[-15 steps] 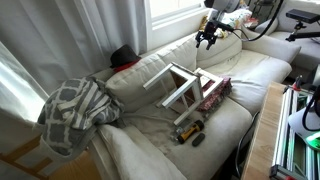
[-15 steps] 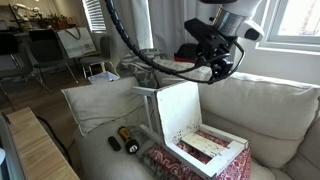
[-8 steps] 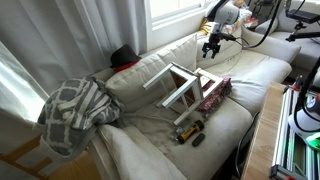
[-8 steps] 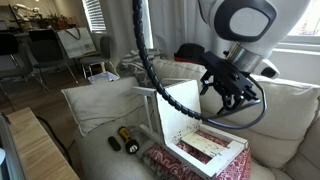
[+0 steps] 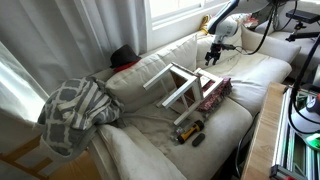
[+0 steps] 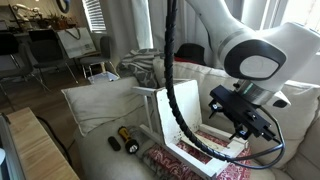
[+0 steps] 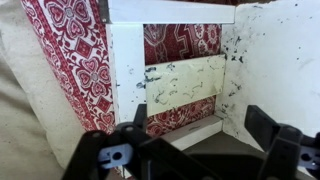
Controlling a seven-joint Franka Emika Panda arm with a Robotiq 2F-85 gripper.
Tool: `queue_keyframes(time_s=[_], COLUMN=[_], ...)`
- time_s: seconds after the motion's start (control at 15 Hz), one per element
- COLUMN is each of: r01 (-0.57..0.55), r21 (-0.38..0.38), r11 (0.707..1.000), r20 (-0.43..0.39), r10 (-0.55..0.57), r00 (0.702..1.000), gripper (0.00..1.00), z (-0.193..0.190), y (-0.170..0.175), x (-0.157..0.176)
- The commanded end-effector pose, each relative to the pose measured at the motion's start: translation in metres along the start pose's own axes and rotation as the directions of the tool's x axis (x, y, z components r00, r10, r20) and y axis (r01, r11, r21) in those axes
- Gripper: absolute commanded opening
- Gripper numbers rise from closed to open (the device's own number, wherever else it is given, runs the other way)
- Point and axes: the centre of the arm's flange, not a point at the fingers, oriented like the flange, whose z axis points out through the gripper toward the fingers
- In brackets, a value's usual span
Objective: Pick up the chair, turn it ninety degrees anticlockwise and place it standing right side up on the couch
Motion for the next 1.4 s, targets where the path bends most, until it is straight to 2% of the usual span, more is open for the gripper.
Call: queue_keyframes(time_s=[0.0,0.2,0.4,0.73,1.33], r01=[0.002,0.028,0.075,0.098,0.098], r21=[0.000,-0.012,-0.051,-0.089,-0.071], r11=[1.000,1.000,0.996,0.991,0.993], r20=[-0.003,0.024,0.077,0.161,0.129], r10=[-0.002,-0.028,-0.071,-0.083,-0.089], r00=[1.000,0.999,0.994,0.984,0.988], gripper=[1.00,1.00,1.00,1.00,1.00], z=[0.000,0.014,0.033,0.073,0.109], y=[0.000,0.007,0.015,0.037,0.067], x=[0.002,0.007,0.001,-0.008,-0.003])
